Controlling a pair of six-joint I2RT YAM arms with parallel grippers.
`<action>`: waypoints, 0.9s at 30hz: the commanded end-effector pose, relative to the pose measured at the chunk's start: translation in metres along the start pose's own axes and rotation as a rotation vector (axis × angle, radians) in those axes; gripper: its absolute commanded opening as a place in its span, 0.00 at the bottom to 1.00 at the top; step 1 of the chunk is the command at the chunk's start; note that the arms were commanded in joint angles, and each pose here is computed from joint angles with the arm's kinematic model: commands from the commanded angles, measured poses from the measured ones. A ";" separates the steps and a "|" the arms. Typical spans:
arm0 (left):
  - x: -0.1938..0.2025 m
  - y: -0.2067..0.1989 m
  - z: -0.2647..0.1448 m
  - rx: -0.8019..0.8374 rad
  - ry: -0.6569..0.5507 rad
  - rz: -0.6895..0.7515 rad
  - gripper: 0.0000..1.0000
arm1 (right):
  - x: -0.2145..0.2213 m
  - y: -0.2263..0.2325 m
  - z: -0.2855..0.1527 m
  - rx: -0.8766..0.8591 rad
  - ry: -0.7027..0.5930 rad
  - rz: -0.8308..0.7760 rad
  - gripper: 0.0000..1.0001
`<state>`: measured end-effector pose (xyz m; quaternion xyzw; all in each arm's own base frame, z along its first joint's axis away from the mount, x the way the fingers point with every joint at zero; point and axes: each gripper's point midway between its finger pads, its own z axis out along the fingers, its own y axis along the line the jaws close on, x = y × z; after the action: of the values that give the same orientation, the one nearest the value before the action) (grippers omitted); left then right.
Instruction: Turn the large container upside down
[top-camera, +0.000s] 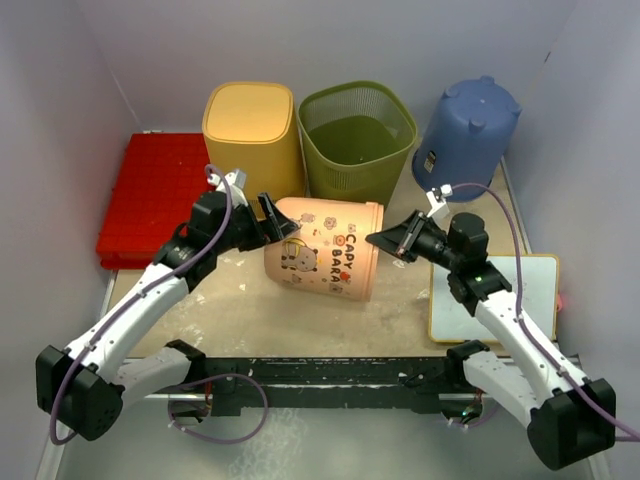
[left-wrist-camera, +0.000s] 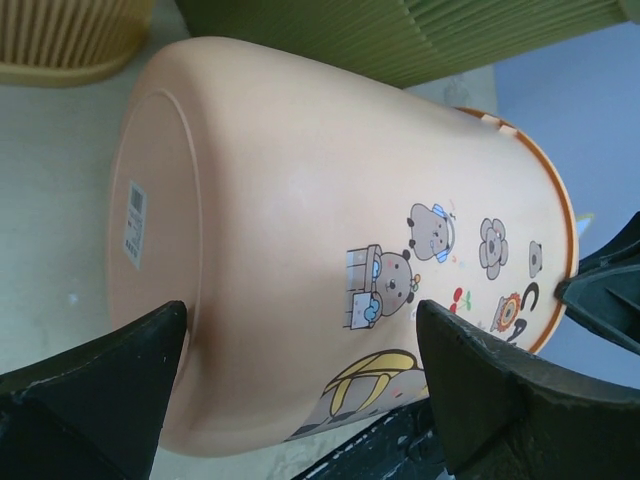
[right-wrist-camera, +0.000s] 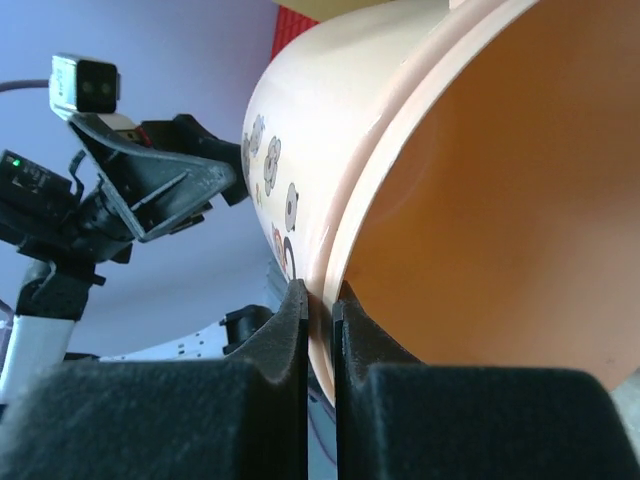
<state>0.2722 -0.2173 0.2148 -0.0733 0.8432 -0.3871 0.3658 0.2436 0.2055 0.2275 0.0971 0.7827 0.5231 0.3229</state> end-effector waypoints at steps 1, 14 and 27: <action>-0.053 -0.119 -0.065 0.338 -0.121 0.156 0.89 | 0.037 0.025 0.016 -0.144 0.138 0.014 0.00; -0.077 -0.159 -0.091 0.453 -0.190 0.158 0.89 | 0.069 0.038 0.048 -0.358 0.165 0.116 0.00; -0.081 -0.177 -0.076 0.561 -0.172 0.111 0.89 | 0.108 -0.045 0.059 -0.121 0.239 0.174 0.10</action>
<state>0.2783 -0.2374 0.3823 -0.0084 0.7179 -0.4953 0.4892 0.2267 0.2830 0.1765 0.1038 0.7148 0.6501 0.2359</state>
